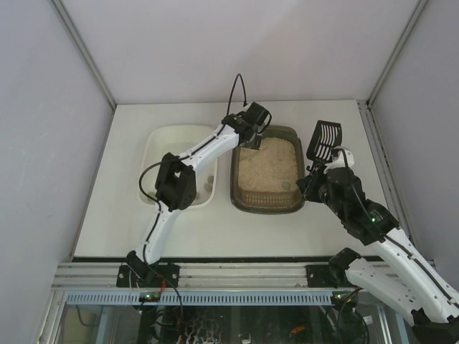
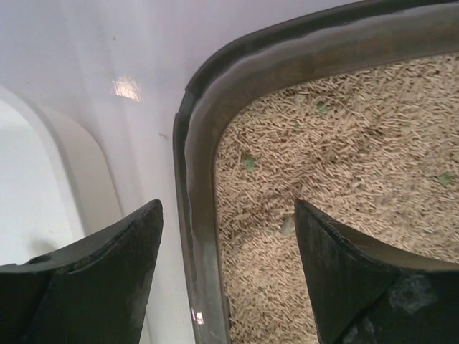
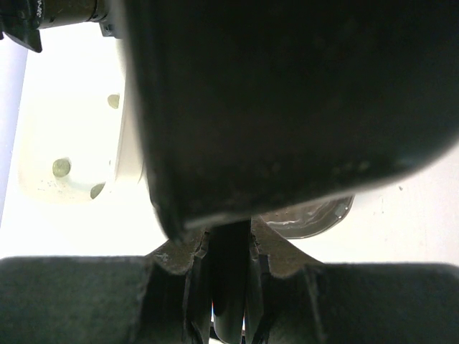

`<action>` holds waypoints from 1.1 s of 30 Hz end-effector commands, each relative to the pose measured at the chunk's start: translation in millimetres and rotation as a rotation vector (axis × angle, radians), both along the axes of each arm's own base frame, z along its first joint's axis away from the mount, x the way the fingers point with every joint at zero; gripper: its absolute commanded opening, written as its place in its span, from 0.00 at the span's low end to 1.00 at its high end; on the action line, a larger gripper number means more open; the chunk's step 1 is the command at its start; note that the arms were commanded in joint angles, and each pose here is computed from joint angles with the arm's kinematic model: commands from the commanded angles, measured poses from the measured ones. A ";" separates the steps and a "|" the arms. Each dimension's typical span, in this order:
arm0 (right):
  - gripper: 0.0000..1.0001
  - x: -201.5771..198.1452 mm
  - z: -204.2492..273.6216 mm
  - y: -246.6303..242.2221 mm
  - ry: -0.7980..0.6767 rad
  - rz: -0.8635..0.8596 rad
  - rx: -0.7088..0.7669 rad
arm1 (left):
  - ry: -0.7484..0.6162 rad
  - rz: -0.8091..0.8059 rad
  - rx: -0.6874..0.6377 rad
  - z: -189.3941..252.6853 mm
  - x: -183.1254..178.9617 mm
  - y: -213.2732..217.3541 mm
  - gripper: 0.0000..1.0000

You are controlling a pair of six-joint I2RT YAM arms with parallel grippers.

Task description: Clean the litter box

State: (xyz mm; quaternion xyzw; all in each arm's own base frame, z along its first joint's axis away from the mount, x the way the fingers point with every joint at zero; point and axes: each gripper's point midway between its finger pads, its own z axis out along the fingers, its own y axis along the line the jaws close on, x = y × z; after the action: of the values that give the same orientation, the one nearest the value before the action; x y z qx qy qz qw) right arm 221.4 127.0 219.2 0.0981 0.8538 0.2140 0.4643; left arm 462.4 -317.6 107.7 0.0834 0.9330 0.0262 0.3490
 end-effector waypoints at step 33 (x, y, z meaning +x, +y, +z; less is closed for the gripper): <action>0.00 -32.8 27.8 -47.7 -0.090 -0.197 0.133 | -0.117 -1.065 0.045 58.5 -58.4 -106.0 0.00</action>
State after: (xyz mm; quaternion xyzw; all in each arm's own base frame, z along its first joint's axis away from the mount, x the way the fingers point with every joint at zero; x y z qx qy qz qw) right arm 195.7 95.0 241.4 0.1686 0.8140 0.2349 0.5038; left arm 458.2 -362.6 97.3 0.3777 0.8606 -0.0298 0.3402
